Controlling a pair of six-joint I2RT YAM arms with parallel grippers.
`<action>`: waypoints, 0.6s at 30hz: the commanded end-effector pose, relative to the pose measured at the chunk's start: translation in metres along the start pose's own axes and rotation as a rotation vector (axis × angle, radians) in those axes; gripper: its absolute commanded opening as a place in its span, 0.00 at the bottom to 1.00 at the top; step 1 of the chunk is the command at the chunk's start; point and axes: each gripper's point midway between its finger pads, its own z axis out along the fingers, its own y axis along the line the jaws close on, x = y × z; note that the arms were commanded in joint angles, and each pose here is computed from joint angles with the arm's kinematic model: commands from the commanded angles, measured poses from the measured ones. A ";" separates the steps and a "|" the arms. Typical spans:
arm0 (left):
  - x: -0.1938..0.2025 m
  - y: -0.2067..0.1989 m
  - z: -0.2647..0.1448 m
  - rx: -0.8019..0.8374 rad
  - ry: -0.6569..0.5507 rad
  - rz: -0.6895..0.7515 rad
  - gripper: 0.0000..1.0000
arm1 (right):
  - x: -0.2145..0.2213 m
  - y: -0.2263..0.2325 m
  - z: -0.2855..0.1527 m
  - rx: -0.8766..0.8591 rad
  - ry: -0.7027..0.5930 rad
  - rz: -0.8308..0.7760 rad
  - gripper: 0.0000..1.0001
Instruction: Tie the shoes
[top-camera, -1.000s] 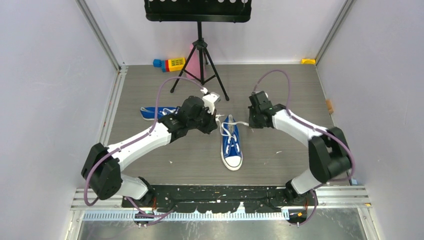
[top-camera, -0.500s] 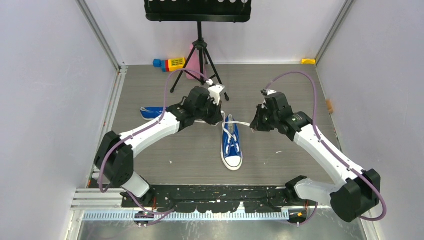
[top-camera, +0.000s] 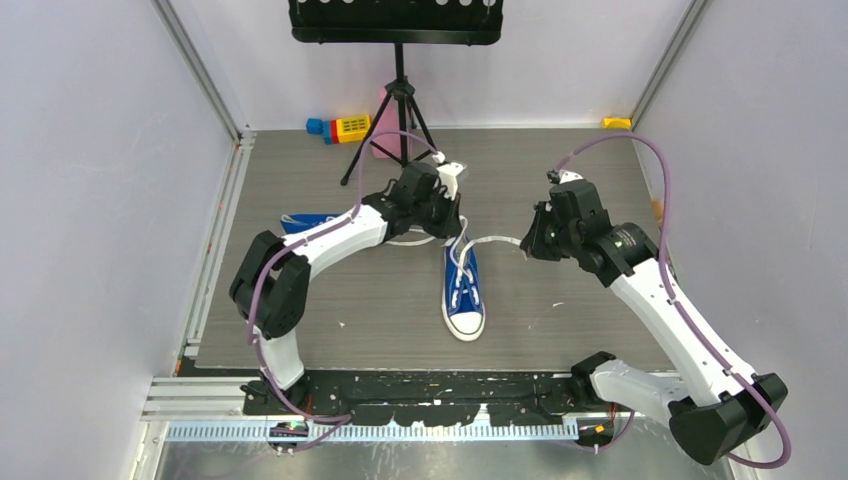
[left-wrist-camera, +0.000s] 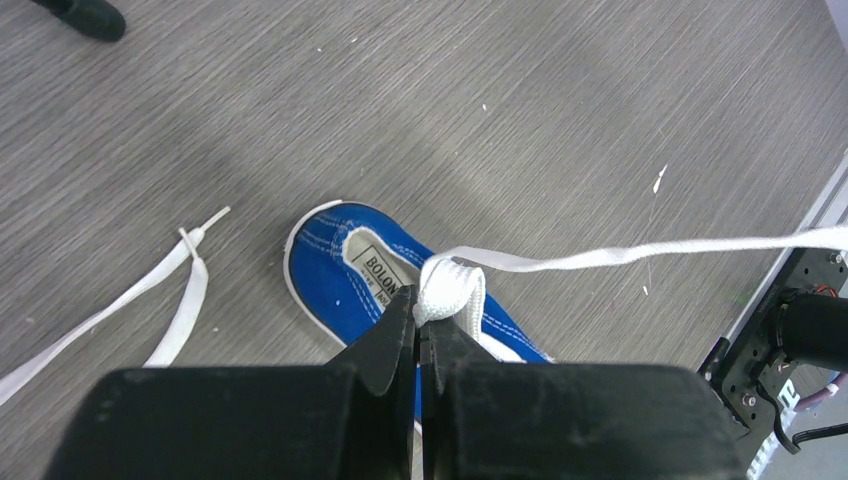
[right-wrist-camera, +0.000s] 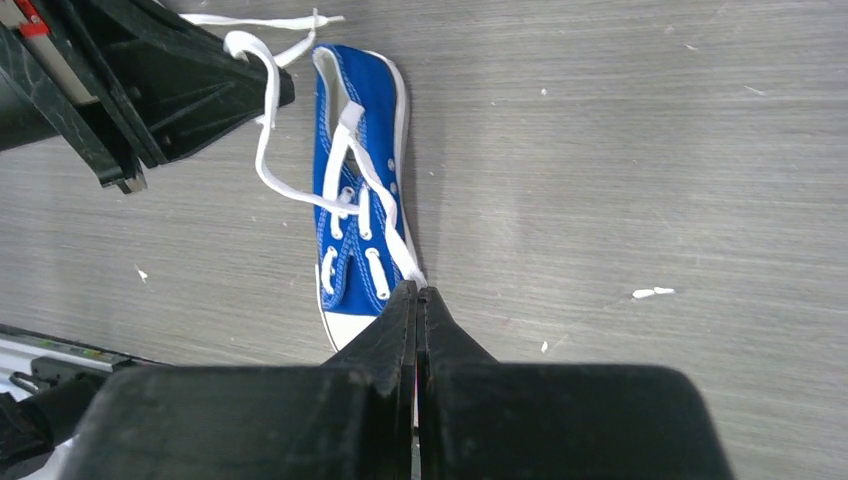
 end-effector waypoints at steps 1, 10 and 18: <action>-0.035 -0.012 0.003 0.067 -0.079 0.006 0.00 | -0.003 -0.010 -0.020 0.046 -0.028 0.010 0.00; -0.038 0.041 -0.011 -0.150 -0.063 -0.120 0.00 | -0.006 0.002 -0.035 -0.014 -0.023 0.008 0.00; -0.002 0.059 -0.036 -0.217 -0.021 -0.165 0.04 | -0.004 0.027 -0.032 -0.121 0.052 -0.011 0.00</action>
